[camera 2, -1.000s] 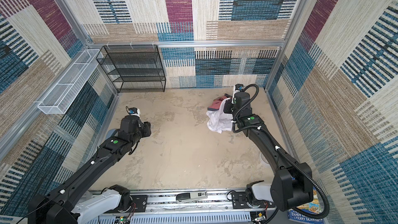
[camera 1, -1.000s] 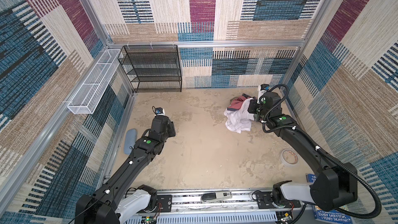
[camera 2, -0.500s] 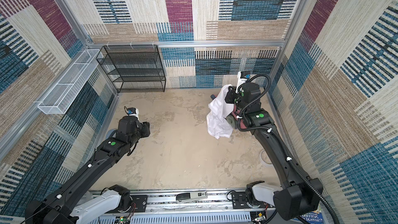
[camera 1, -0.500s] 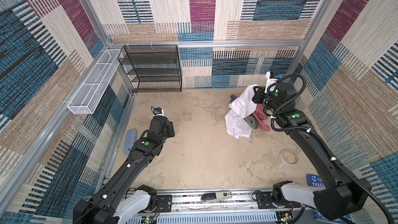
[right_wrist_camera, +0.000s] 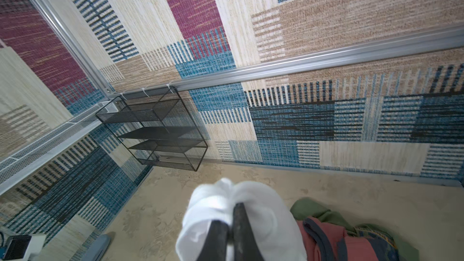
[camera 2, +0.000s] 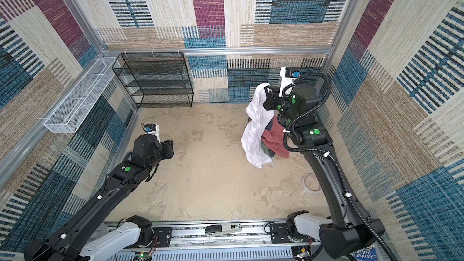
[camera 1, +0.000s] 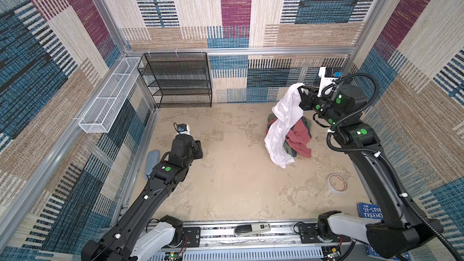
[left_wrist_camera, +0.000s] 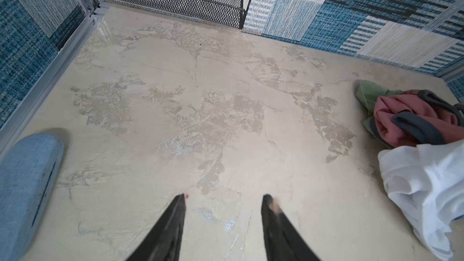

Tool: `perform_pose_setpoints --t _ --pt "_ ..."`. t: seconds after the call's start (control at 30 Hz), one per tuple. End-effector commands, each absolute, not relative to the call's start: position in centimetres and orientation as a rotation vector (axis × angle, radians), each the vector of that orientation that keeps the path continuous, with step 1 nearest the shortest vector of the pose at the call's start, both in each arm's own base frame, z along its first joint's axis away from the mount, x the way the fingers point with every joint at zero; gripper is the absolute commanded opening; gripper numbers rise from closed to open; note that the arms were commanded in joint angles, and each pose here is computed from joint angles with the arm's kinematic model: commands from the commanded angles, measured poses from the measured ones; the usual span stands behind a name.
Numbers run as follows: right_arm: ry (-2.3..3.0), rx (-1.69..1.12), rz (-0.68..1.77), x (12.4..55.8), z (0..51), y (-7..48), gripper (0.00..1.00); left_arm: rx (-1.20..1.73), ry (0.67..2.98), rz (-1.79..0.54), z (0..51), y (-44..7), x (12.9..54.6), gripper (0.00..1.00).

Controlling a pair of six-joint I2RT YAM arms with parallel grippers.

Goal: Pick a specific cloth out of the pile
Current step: 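Raise the white shirt high with the right gripper, pulling it free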

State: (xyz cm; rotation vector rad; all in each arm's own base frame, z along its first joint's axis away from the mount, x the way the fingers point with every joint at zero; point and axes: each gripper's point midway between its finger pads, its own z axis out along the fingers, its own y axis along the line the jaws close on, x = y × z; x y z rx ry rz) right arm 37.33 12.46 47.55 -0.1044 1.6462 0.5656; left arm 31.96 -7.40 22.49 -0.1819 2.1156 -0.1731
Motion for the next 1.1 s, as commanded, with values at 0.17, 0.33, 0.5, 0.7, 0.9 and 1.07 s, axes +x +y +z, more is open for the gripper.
perform_pose_setpoints --t 0.17,0.33,0.5,0.7,0.9,1.07 --pt "1.511 -0.341 0.777 34.0 53.3 16.5 0.0 -0.194 2.098 -0.194 24.2 -7.1 30.9 0.52" --pt "1.457 -0.416 0.824 32.4 55.5 18.0 0.0 -0.197 2.079 -0.204 24.9 -6.9 30.5 0.52" --pt "1.406 -0.53 0.926 30.9 56.8 20.2 0.0 -0.196 2.066 -0.215 25.6 -6.9 30.2 0.52" --pt "1.337 -0.639 1.026 29.3 58.8 22.3 0.0 -0.199 2.042 -0.242 26.7 -6.9 29.7 0.52" --pt "1.288 -0.74 1.138 28.5 59.7 24.9 0.0 -0.202 2.014 -0.246 28.5 -6.4 28.7 0.52" --pt "1.282 -0.819 1.222 28.6 59.3 28.2 0.0 -0.217 2.0 -0.237 29.9 -5.7 27.6 0.52"
